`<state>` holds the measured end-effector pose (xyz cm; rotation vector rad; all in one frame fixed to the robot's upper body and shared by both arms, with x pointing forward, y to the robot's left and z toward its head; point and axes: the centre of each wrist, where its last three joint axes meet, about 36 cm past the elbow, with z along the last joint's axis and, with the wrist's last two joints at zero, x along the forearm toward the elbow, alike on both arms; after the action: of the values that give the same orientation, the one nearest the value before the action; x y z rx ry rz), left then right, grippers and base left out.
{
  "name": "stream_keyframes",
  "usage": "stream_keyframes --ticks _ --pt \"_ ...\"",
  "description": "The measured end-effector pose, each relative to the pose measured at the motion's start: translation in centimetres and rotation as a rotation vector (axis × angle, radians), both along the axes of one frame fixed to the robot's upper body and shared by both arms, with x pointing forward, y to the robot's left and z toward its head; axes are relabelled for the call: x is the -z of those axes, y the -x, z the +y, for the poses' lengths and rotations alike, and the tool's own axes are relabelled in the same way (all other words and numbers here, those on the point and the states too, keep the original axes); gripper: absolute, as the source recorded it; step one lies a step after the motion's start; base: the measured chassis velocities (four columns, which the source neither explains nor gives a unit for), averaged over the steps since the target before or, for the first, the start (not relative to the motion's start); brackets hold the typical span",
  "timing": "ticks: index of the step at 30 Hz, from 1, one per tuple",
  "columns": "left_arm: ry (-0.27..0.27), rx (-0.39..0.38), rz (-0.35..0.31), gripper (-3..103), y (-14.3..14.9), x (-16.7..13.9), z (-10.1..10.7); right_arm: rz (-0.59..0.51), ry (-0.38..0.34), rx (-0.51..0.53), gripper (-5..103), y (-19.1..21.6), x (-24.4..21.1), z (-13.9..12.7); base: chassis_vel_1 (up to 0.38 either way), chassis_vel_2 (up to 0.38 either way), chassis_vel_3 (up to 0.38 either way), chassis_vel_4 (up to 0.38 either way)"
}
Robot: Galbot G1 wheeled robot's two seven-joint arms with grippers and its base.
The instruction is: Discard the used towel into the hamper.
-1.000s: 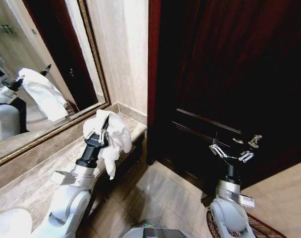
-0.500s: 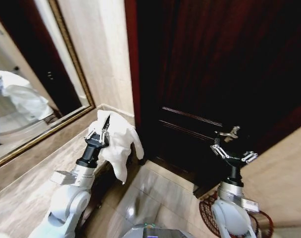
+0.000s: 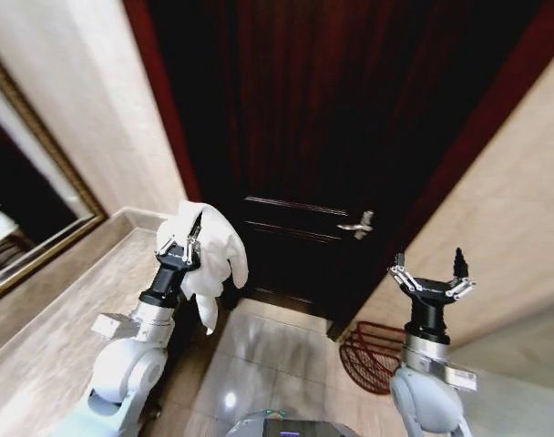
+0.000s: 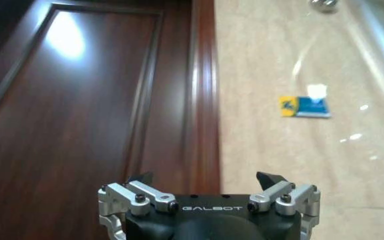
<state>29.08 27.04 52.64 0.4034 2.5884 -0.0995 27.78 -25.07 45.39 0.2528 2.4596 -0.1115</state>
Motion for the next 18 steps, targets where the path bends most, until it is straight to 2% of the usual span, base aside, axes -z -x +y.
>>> stream_keyframes --ticks 18 --pt "-0.001 0.004 -0.001 4 -0.25 0.04 0.07 0.006 0.003 0.002 100 -0.26 0.38 -0.02 -0.127 -0.123 -0.119 -0.125"
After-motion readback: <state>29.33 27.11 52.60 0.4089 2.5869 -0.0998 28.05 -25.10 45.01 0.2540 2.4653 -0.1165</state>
